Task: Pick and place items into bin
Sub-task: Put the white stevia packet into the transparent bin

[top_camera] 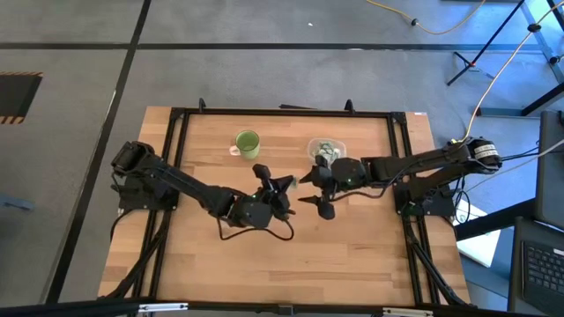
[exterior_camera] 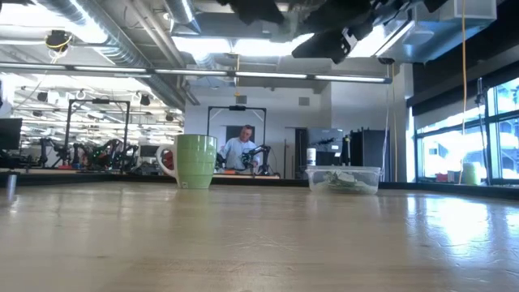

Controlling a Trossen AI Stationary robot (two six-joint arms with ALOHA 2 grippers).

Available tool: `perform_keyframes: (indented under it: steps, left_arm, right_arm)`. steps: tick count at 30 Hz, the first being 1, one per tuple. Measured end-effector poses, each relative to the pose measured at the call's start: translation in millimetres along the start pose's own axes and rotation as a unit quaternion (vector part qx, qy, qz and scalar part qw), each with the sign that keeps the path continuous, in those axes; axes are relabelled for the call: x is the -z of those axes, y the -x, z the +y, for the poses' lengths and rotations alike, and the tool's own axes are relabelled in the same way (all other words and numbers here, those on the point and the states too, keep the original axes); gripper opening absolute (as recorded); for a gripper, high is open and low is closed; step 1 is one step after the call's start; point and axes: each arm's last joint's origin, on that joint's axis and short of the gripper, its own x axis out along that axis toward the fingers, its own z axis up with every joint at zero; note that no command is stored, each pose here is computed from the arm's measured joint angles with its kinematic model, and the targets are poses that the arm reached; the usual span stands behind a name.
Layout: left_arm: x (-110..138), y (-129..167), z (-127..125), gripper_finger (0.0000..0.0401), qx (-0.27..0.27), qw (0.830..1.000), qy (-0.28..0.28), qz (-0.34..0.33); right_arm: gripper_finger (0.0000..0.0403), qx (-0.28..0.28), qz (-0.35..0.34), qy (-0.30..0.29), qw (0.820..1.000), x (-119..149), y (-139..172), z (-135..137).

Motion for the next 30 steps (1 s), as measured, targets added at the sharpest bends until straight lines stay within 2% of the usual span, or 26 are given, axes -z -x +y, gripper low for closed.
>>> perform_keyframes:
  steps: [8,11,14,30]
  left_arm:
    - [-6.7,-0.9,3.9,0.0002,-0.010,1.000,-0.008,-0.018]
    - [-6.8,-0.9,3.9,0.0002,-0.010,1.000,-0.010,-0.018]
    - [-7.9,-0.8,4.6,0.0002,-0.012,1.000,-0.009,-0.021]
    - [-11.1,3.9,3.3,0.0002,-0.010,0.999,-0.012,-0.032]
  right_arm:
    - [0.0273,0.000,-0.063,-0.049,0.997,-12.0,0.8,0.5]
    - [0.0272,0.013,-0.066,-0.076,0.995,-12.2,0.8,-0.5]
    - [0.0260,0.016,-0.065,-0.079,0.995,-12.0,0.7,-1.1]
    - [0.0095,0.014,-0.065,-0.105,0.992,-11.9,0.7,-0.9]
